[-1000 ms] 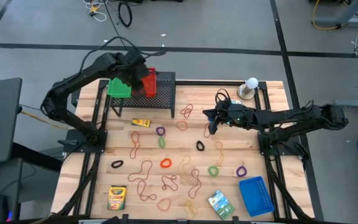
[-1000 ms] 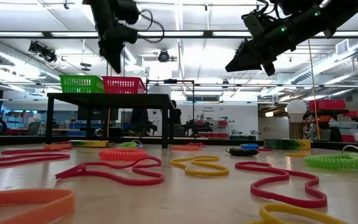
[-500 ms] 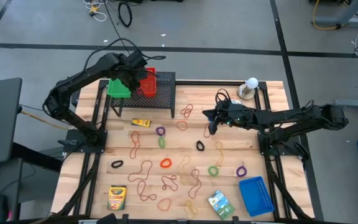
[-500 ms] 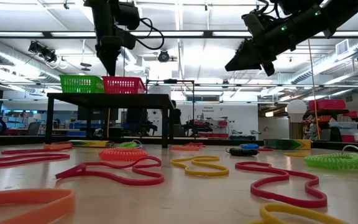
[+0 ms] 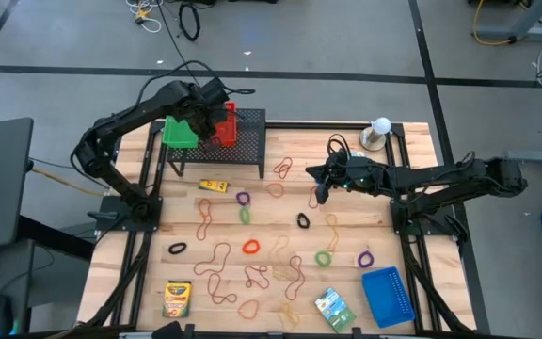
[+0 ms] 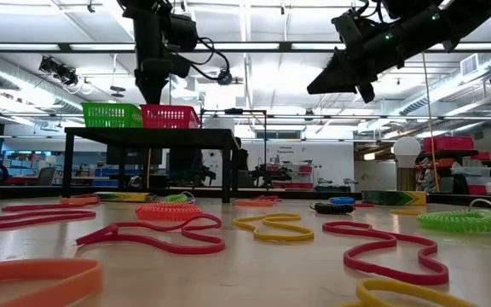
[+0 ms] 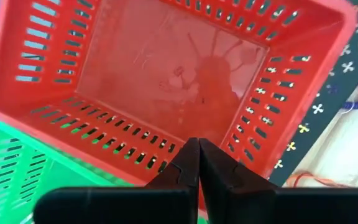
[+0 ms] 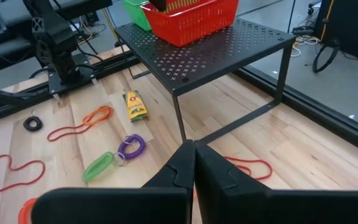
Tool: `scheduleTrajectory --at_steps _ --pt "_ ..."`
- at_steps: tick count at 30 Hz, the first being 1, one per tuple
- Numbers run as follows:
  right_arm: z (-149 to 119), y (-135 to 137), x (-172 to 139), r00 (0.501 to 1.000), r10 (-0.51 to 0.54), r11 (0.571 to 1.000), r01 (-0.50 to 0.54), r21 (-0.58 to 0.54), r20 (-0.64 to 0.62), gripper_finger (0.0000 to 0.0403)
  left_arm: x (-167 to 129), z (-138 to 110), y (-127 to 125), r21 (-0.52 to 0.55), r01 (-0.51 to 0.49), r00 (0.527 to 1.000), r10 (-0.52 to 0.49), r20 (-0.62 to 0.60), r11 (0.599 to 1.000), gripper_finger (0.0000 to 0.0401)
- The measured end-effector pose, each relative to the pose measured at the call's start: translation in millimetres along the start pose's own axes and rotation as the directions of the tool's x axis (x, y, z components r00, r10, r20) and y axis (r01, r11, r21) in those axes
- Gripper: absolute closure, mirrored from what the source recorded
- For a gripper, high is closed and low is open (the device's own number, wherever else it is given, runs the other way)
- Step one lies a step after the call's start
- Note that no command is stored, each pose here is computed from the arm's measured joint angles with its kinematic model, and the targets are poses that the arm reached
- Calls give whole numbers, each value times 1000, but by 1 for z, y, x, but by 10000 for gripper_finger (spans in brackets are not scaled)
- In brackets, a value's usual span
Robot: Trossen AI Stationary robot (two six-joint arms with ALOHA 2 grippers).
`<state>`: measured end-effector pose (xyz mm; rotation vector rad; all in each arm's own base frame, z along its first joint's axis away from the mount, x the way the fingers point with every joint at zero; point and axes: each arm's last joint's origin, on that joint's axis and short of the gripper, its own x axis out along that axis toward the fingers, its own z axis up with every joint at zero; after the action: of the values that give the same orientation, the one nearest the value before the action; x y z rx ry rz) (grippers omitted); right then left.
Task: Pick & Place Office Desk Supplies
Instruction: Put the red bin on the shelf, then put the blue bin on the shelf
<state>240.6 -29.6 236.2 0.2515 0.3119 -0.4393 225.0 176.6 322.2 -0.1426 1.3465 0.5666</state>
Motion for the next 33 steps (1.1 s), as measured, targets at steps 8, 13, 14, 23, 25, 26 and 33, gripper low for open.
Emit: scheduleTrajectory --at_steps 8,13,14,23,25,26,33 --pt "0 0 0 1000 7 1000 -7 2 -2 394 -2 -8 -6 35 -6 996 10 -93 999 393" --pt "0 0 0 1000 7 1000 -7 0 -2 394 -9 -9 -13 43 -7 998 10 -67 999 393" --pt "0 0 0 1000 6 1000 -6 -1 -2 394 -12 -9 -14 42 -7 998 10 -58 999 393" --pt "-1 -1 -5 997 45 999 -43 24 -63 394 -59 -6 -22 -112 -10 973 36 230 994 393" --pt "1 -1 -11 991 55 998 -51 38 -122 394 -68 -9 -29 -156 23 938 32 345 988 394" --pt "2 -2 -15 986 56 998 -51 33 -155 394 -71 -10 -35 -160 41 917 27 399 986 394" --pt "-3 -3 -31 901 171 981 -191 -13 -399 394 -64 -25 -87 -103 218 723 -90 685 971 394"
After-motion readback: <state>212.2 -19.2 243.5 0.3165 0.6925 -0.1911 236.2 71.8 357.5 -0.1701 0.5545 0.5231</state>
